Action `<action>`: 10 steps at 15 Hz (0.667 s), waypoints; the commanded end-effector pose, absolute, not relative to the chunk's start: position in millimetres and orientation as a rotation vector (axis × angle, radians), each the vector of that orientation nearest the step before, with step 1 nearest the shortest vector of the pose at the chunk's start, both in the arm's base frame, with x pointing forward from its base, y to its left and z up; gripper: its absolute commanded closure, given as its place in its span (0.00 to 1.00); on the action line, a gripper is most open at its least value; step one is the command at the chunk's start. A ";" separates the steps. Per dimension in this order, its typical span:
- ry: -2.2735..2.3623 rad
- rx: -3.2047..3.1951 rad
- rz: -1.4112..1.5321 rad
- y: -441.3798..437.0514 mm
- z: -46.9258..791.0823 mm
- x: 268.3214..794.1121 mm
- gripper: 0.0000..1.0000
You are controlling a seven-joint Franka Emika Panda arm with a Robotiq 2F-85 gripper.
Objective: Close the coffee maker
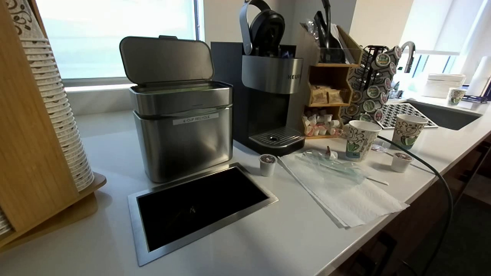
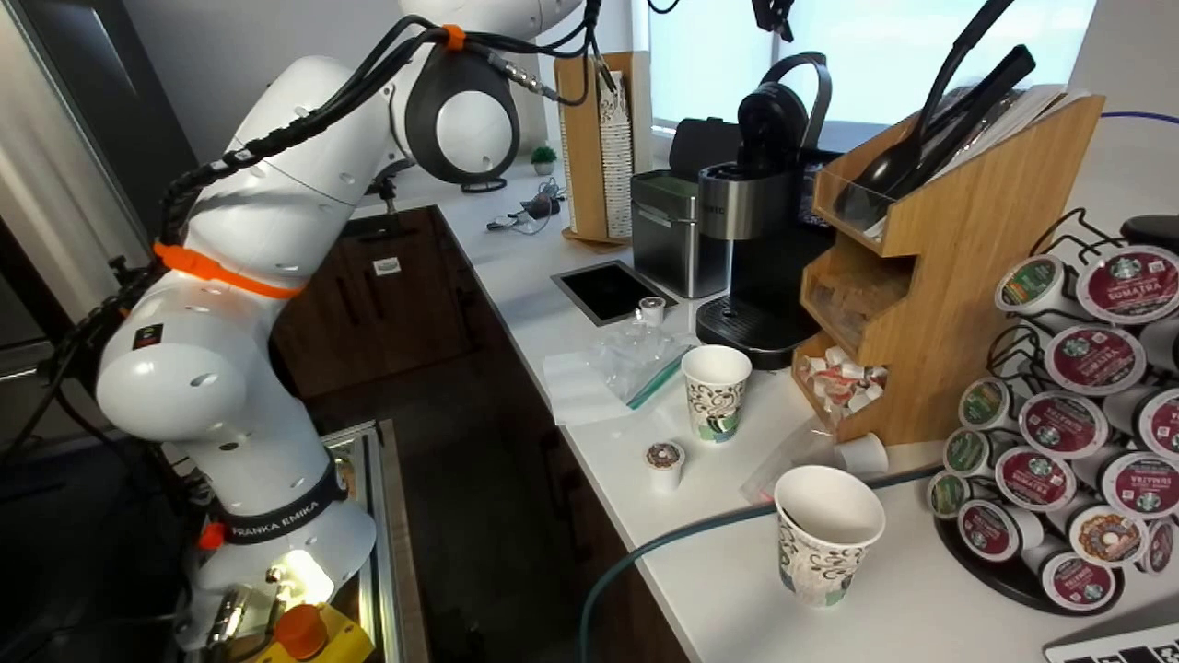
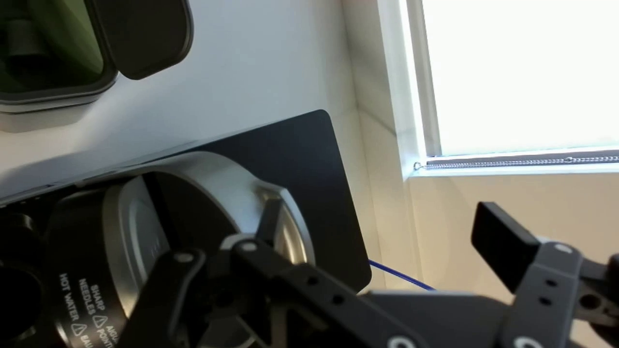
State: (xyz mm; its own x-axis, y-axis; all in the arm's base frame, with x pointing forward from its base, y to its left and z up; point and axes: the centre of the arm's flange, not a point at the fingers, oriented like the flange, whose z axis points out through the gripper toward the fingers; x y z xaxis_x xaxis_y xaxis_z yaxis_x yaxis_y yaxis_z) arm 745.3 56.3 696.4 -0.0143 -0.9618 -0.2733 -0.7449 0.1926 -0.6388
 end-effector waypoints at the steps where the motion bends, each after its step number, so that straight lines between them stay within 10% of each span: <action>1: 1.836 -1.581 -0.308 57.4 702.5 741.4 0.00; 10: 1.917 -1.593 -0.076 46.7 682.4 753.4 0.00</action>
State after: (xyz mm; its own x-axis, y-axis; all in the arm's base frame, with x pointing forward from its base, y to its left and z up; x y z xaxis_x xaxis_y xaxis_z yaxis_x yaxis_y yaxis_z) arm 738.3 49.5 685.6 -0.0367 -0.9294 -0.3671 -0.8309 0.2325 -0.5056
